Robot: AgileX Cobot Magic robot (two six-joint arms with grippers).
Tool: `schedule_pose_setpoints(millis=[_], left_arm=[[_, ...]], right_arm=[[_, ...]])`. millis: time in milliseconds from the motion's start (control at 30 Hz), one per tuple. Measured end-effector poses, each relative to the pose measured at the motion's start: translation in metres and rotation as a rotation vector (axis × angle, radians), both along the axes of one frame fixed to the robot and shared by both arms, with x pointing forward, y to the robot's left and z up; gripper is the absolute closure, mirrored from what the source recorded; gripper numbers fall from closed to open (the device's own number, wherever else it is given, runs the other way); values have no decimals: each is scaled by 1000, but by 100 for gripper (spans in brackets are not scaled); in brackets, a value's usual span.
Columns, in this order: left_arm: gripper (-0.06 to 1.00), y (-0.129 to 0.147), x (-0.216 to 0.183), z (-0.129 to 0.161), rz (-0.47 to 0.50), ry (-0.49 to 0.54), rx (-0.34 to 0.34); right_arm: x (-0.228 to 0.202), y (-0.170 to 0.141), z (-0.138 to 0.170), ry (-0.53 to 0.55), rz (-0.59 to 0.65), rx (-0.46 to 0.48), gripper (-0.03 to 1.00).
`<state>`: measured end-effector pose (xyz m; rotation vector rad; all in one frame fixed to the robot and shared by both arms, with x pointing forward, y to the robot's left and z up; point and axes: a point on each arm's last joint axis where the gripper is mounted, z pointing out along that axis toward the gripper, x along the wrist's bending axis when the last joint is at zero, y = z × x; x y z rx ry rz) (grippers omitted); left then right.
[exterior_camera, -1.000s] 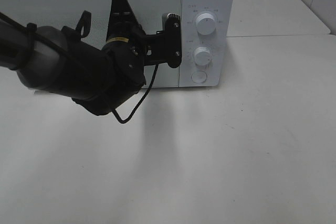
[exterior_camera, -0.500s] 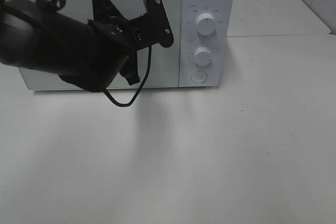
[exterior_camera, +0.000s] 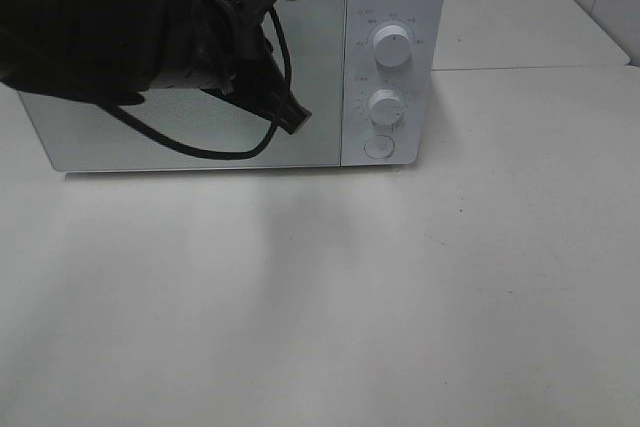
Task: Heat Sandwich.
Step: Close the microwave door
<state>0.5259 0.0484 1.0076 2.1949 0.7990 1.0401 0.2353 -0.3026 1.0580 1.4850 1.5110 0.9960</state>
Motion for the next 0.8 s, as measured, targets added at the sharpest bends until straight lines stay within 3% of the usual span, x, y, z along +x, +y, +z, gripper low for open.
schedule_pose_setpoints(millis=[100, 133, 233, 300, 433, 467, 533, 567, 667, 700, 800], left_arm=[[94, 2, -15, -1, -53, 75, -128], [94, 2, -15, -1, -53, 75, -128], [94, 2, -33, -5, -133, 165, -238], [94, 3, -36, -6, -146, 186, -261], [94, 1, -51, 0, -218, 280, -403], [94, 1, -51, 0, -218, 280, -403], [94, 2, -54, 5, -255, 322, -479], [94, 3, -54, 9, -281, 393, -578], [94, 10, -52, 12, -328, 471, -635], [94, 20, -50, 10, -361, 550, -637], [94, 30, -48, 6, -362, 627, -605]], right_arm=[[0, 0, 0, 0, 0, 0, 36], [0, 0, 0, 0, 0, 0, 36], [0, 0, 0, 0, 0, 0, 36], [0, 0, 0, 0, 0, 0, 36], [0, 0, 0, 0, 0, 0, 36], [0, 0, 0, 0, 0, 0, 36], [0, 0, 0, 0, 0, 0, 36], [0, 0, 0, 0, 0, 0, 36], [0, 0, 0, 0, 0, 0, 36], [0, 0, 0, 0, 0, 0, 36], [0, 0, 0, 0, 0, 0, 36]])
